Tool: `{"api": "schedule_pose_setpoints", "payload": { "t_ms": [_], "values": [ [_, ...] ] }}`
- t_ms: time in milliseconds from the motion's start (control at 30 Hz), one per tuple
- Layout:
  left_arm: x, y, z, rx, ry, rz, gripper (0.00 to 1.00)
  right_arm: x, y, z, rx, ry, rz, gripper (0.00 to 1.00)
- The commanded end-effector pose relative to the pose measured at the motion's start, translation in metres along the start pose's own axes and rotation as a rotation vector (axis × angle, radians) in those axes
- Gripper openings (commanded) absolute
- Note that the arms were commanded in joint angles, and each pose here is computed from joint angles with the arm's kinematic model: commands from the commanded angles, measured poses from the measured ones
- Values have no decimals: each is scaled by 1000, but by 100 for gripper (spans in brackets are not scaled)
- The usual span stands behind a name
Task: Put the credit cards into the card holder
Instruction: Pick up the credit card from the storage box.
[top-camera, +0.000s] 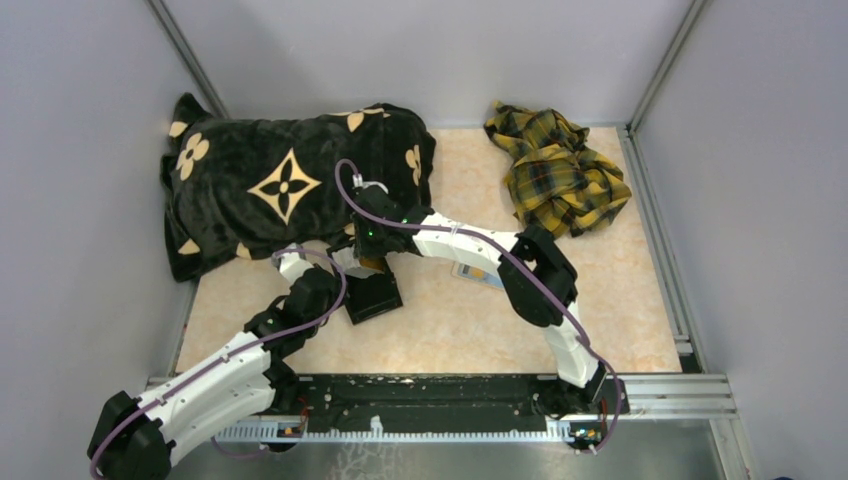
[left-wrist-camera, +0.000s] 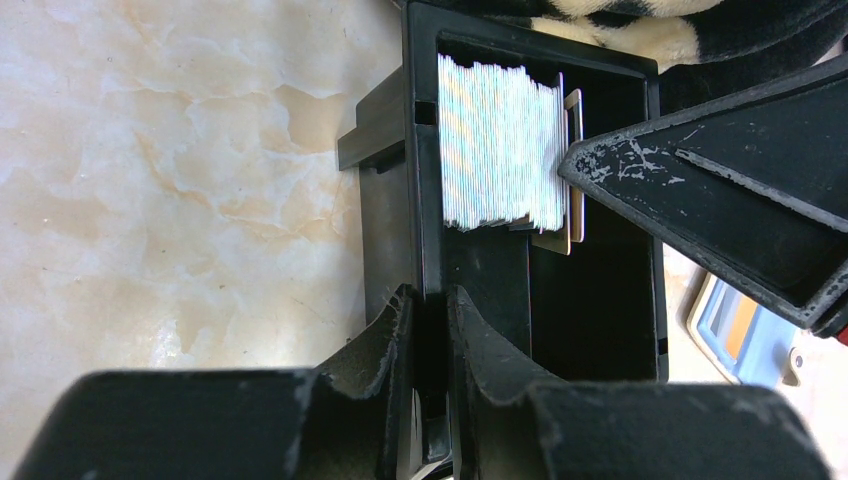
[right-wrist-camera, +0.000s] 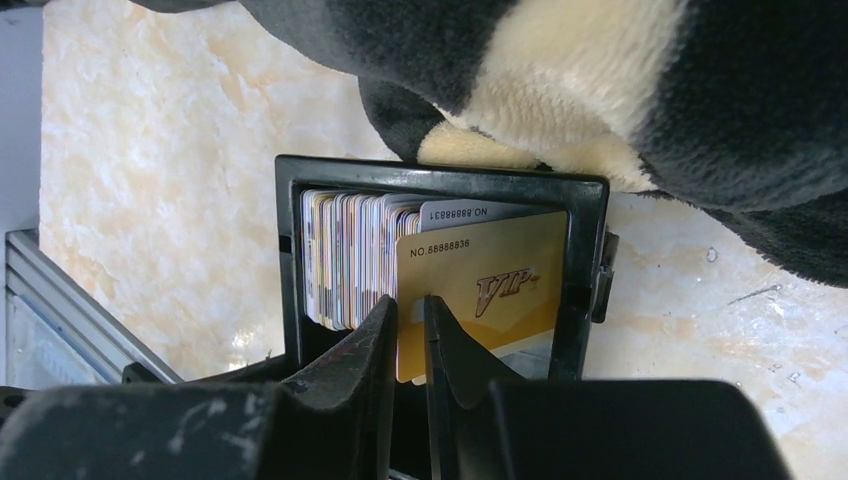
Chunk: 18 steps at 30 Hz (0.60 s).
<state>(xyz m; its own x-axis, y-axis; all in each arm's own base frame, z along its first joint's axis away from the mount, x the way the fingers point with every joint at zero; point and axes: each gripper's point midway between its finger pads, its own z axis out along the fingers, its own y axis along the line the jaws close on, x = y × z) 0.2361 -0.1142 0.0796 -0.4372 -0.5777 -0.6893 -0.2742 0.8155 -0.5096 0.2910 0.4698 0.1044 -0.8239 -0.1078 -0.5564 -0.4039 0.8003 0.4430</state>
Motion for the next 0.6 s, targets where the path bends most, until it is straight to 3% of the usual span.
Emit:
{"api": "schedule_pose_setpoints", "payload": {
  "t_ms": [0,567],
  "values": [
    [0,-7,0,30,6,-13,19,-37,42,-39,-90,-110,-36,14],
    [-4,-9,-1,32,0,-6,20,-42,20,-54,26,-141,-88,4]
  ]
}}
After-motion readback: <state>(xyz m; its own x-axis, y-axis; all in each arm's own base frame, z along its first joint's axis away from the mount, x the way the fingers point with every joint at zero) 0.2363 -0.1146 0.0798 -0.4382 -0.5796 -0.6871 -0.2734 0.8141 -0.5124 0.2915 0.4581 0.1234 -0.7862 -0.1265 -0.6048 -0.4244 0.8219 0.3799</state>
